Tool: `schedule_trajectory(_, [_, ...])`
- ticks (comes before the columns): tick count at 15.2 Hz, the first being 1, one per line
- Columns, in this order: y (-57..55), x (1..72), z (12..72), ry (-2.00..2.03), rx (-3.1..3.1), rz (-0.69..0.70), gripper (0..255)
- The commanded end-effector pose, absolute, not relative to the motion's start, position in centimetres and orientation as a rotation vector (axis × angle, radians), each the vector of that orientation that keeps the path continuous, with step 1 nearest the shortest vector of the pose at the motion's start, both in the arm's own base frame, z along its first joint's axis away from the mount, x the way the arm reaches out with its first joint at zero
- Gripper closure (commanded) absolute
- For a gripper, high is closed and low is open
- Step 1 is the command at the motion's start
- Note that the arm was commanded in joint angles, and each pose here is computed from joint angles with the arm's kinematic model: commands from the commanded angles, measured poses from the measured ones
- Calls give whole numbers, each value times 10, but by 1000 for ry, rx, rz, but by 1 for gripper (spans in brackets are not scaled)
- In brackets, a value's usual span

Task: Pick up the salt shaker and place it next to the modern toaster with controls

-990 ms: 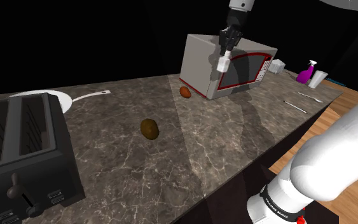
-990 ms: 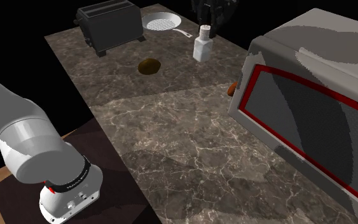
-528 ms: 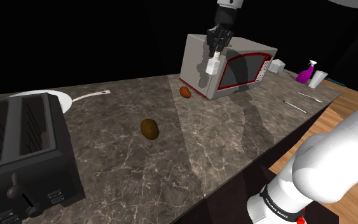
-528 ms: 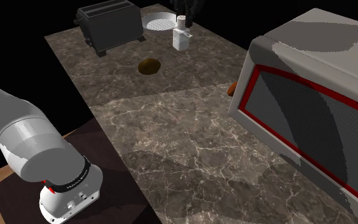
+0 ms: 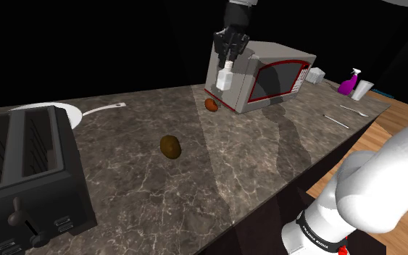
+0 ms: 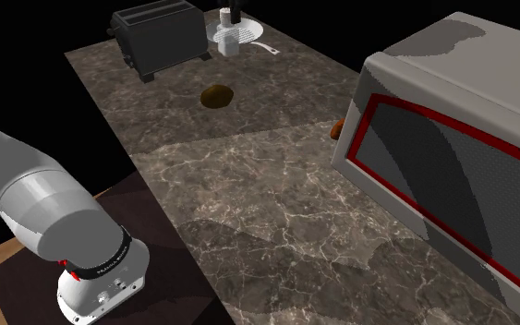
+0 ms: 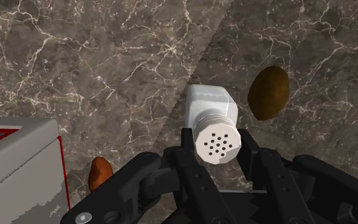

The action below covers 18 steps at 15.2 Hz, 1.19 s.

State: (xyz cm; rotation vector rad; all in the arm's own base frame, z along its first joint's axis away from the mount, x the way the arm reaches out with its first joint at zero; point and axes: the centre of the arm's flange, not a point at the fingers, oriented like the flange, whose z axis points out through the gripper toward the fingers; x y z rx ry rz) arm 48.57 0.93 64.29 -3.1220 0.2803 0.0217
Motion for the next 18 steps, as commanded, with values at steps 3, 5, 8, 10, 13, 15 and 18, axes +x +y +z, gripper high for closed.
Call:
schedule_trajectory(3, [60,486,643,284,-3122,22,255])
schedule_trajectory(5, [87,487,643,284,-3122,22,255])
schedule_trajectory(8, [126,488,643,284,-3122,22,255])
schedule_trajectory(10, [153,489,643,284,-3122,22,255])
schedule_trajectory(13, [192,490,643,284,-3122,22,255])
schedule_trajectory(15, [219,491,643,284,-3122,22,255])
schedule_trajectory(18, [258,493,644,284,-3122,22,255])
